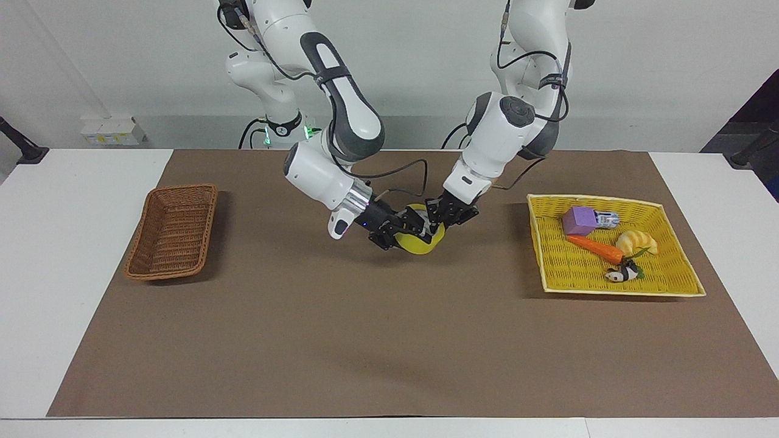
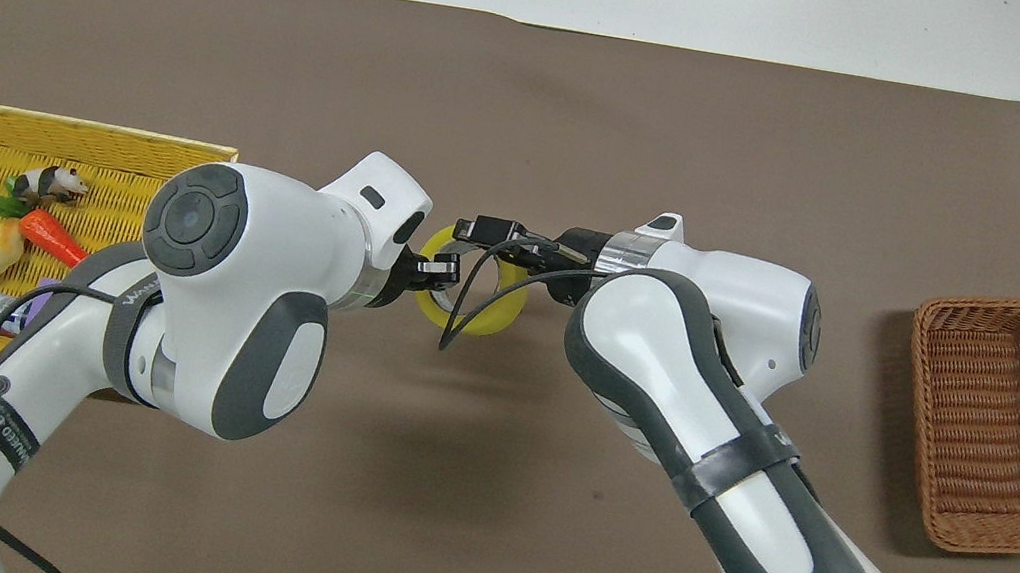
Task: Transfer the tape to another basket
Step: 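Grasp the tape with the right gripper while the left gripper releases it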
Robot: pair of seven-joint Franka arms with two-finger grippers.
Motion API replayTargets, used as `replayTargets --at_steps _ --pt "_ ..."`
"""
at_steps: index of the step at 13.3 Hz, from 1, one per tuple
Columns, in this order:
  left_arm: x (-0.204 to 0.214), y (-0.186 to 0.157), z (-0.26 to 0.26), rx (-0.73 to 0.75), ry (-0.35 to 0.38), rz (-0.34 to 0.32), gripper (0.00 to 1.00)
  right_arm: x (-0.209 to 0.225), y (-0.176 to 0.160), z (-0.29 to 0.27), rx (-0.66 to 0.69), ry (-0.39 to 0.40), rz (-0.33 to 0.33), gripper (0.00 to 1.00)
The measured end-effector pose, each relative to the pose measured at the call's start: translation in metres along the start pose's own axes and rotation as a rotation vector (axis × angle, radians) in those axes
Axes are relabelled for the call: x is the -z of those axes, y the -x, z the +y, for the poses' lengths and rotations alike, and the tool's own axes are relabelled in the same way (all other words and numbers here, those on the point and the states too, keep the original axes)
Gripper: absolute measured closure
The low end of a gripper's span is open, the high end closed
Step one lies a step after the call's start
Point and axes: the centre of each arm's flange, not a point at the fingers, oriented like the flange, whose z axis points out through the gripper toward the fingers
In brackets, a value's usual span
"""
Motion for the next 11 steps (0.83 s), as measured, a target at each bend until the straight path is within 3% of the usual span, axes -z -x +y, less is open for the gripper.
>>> replayTargets --at_steps 6,8,11 --pt "0.004 -0.007 0.002 -0.001 0.007 0.011 0.78 0.003 -0.004 -0.004 0.003 -0.006 0.016 0.36" --pt "0.014 -0.022 -0.003 0.015 0.018 0.047 0.6 -0.002 0.0 0.004 -0.006 0.007 0.004 0.38" --pt "0.039 -0.05 -0.022 0.037 0.027 0.1 0.24 -0.012 0.015 0.024 -0.009 0.04 -0.028 0.4"
